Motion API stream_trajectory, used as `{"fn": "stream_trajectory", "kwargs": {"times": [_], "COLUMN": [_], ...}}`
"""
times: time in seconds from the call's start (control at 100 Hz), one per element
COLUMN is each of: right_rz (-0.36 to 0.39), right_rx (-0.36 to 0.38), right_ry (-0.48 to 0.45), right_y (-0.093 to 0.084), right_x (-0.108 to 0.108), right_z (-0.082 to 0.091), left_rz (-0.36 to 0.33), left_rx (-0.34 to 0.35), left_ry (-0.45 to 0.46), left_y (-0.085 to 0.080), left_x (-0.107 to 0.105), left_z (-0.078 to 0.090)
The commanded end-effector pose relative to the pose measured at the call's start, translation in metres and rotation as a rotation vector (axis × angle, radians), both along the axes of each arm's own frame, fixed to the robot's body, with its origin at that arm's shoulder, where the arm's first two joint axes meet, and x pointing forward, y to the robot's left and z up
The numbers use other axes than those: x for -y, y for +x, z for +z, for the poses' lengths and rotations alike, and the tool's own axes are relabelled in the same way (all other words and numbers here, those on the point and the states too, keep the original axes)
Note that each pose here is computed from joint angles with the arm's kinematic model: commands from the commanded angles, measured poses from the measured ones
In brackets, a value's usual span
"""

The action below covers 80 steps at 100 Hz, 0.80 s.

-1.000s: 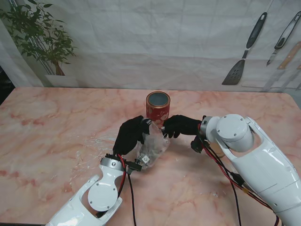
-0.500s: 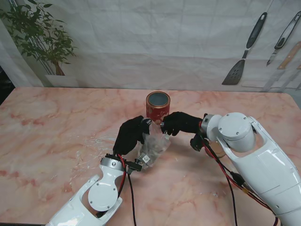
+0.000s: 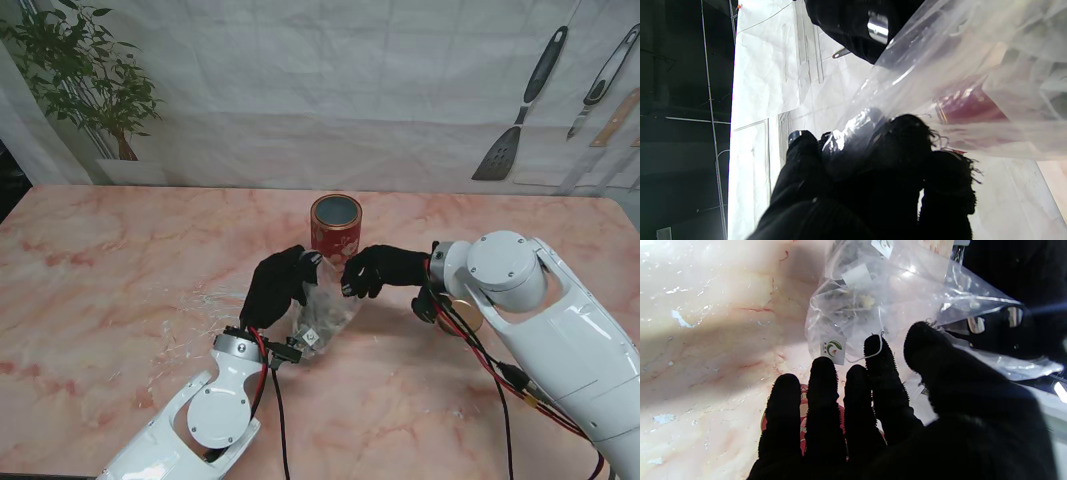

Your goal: Insert tea bags into the tea bag box

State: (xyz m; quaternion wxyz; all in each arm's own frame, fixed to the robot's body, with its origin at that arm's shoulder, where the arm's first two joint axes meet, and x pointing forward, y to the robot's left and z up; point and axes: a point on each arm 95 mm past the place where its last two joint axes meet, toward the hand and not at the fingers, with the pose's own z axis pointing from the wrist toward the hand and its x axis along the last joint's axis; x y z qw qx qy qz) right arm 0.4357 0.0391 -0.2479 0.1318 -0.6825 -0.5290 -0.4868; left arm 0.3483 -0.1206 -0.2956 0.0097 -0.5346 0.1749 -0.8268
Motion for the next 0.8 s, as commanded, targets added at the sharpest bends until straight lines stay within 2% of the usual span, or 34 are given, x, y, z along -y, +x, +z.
{"fn": "stream_trajectory", "kwargs": {"times": [0.0,0.19,0.29,0.43,0.54,0.79], "right_rz": [0.041,0.085,0.055,0.024,0.038,0.005], "right_rx": [0.008,0.043,0.062,0.035,0.031,0.007], "right_ry": [-0.023,-0.045,-0.059,-0.045,-0.057,-0.054], "right_y": [-0.001,0.0,-0.001,-0.001,-0.001,-0.002], "right_x": [0.001,-0.001,-0.004,-0.008,-0.01,-0.016], "right_z": [-0.003,-0.004,-0.007,-0.008,-0.008,-0.01], "left_rz": [-0.01,-0.008,-0.026,-0.058,-0.081,-0.139], "left_rx": [0.01,0.019,0.016,0.027,0.028,0.014], "left_ry": [-0.014,-0.034,-0.065,-0.085,-0.088,-0.12], "left_y": [0.0,0.0,-0.002,-0.008,-0.012,-0.02], "left_x": [0.003,0.005,0.006,0.011,0.014,0.017], "left_z": [0.005,0.01,0.014,0.014,0.012,0.01]}}
